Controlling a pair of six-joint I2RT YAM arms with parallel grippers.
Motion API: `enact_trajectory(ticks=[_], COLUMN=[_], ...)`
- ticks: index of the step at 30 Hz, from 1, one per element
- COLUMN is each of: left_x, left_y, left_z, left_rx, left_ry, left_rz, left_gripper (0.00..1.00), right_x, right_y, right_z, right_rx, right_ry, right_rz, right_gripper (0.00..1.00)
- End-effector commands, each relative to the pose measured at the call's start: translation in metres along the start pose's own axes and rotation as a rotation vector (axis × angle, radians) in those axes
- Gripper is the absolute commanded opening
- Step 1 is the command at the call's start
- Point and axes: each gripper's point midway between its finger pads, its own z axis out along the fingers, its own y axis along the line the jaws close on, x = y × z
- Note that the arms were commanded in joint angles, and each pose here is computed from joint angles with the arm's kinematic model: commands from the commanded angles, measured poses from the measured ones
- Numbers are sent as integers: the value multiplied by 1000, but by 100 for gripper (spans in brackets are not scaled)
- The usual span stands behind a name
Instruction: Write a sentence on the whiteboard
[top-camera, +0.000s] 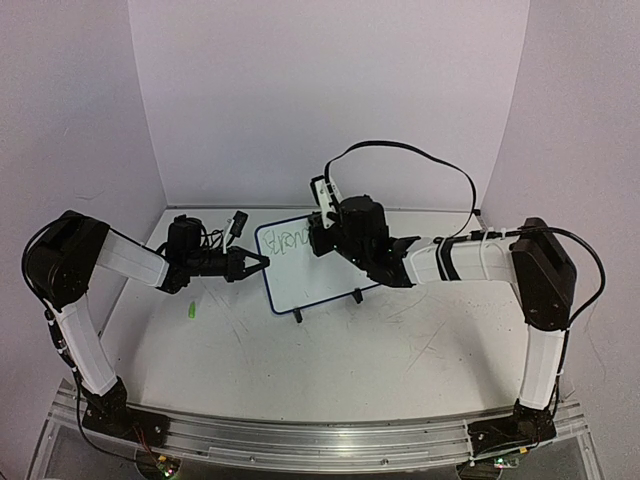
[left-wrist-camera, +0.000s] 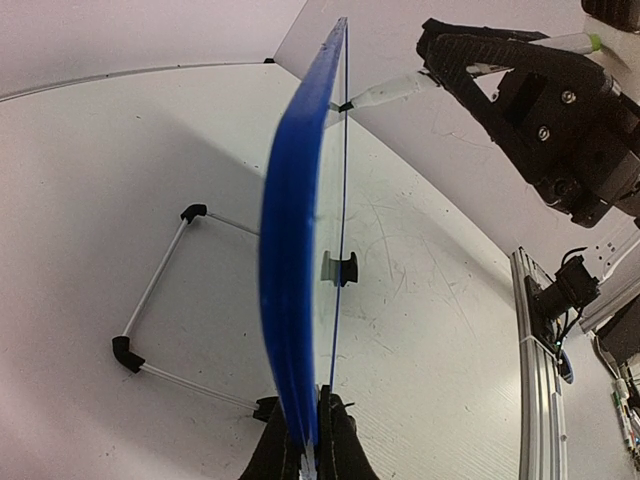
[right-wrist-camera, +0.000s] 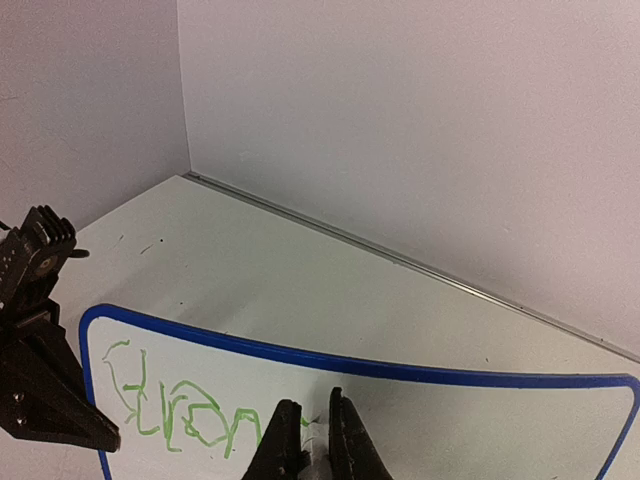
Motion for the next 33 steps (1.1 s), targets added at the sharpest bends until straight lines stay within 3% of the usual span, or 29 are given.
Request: enact_trajectory(ticks=[1, 23, 33], left_x=[-3, -2, -3], left_y=[13, 11, 12], left_z=[-1, -1, -2], left_rx=[-74, -71, -75], left_ry=[1, 2, 1], left_rz=[71, 72, 71], left_gripper=[0, 0, 0], right_x=[17, 48, 9], right_y=[-7, 16, 32], right_z=[-5, -12, -6], right_rx=[19, -28, -96], right_ry=[44, 108, 23], right_rz=[15, 81, 100], right_gripper=[0, 0, 0])
